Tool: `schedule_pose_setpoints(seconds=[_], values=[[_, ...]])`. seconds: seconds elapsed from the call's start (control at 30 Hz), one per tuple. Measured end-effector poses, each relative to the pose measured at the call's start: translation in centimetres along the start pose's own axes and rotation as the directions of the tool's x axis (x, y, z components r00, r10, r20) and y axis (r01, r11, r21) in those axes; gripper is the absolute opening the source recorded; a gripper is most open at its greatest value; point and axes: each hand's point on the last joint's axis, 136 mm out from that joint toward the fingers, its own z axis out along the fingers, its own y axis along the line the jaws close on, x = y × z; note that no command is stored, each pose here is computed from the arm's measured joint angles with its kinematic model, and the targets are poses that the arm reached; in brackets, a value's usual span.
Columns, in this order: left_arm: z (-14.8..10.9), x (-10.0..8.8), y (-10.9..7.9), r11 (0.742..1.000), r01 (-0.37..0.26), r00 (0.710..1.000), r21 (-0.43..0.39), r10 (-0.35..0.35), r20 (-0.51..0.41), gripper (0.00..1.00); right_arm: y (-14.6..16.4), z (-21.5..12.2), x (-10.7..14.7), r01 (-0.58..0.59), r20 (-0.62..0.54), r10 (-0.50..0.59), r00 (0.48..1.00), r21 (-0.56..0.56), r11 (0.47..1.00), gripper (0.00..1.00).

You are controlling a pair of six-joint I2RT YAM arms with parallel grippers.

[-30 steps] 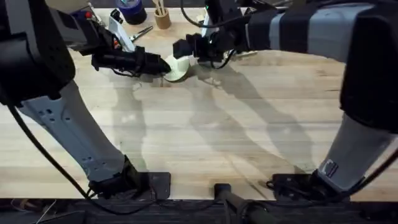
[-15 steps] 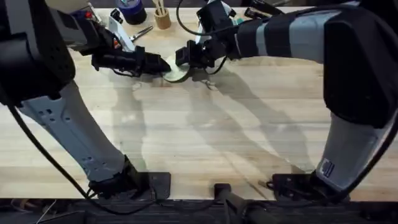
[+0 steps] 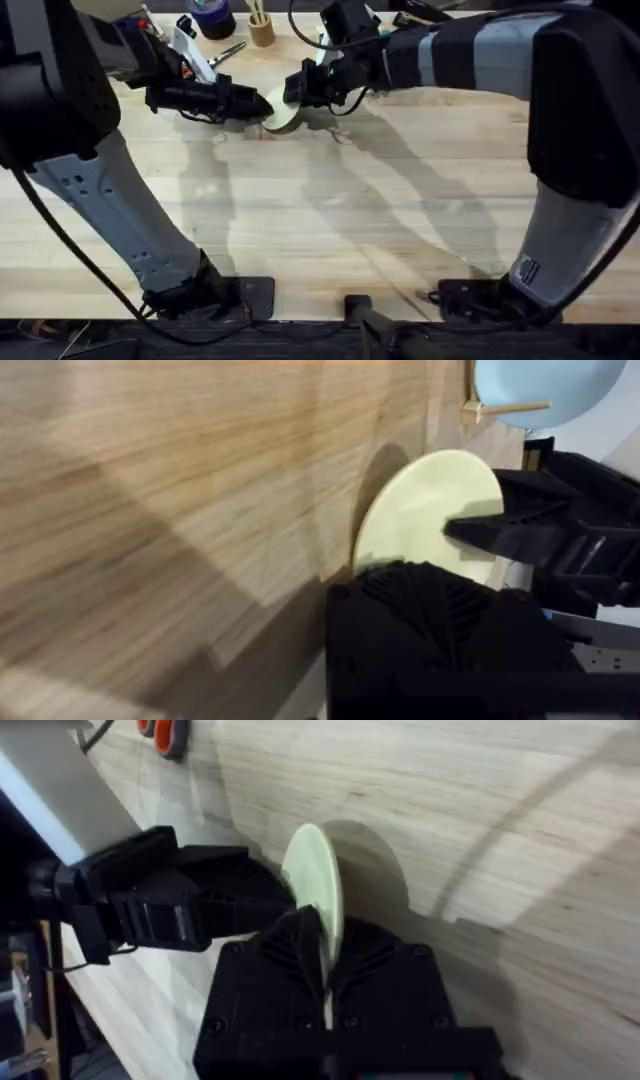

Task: Pick up the plates from the table one by one and place each into a slot on the dish rack.

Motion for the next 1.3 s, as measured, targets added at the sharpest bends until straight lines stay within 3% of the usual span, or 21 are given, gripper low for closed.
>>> schedule_pose_setpoints(seconds=[0.3,0.43,0.53,0.73,0.93,1.2,1.23,1.3], values=[[-0.1,1.1,-0.2,0.998,0.02,0.997,-0.063,-0.024,-0.072,0.04,1.1,-2.8,1.5,0.053,-0.047,-0.05,0.998,0.061,0.997,0.032],[-1.2,1.4,-0.2,0.979,-0.049,0.994,-0.197,0.028,-0.107,0.041,2.0,-6.4,1.0,0.138,-0.019,-0.136,0.99,0.116,0.984,0.032],[-3.3,0.9,-1.8,0.952,-0.114,0.991,-0.283,0.09,-0.094,0.041,3.3,-9.8,-0.1,0.2,0.032,-0.205,0.978,0.127,0.972,0.032],[-7.5,0.1,-8.6,0.852,-0.267,0.96,-0.451,0.274,-0.051,0.041,3.5,-16.5,-0.8,0.257,0.068,-0.272,0.96,0.18,0.95,0.031],[-8.6,2.7,-15.8,0.732,-0.4,0.902,-0.552,0.422,-0.094,0.041,1.0,-22.7,-0.5,0.28,0.063,-0.312,0.948,0.303,0.911,0.031],[-8.5,7.0,-22.4,0.59,-0.556,0.793,-0.586,0.588,-0.16,0.049,-3.7,-28.0,1.0,0.266,-0.03,-0.287,0.957,0.477,0.838,0.031],[-8.5,7.4,-22.9,0.576,-0.57,0.78,-0.585,0.603,-0.166,0.125,-4.1,-28.4,0.9,0.27,-0.037,-0.29,0.956,0.494,0.827,0.031],[-8.5,7.8,-23.5,0.559,-0.587,0.764,-0.586,0.621,-0.174,0.413,-4.2,-29.3,0.5,0.278,-0.039,-0.303,0.952,0.524,0.805,0.031]])
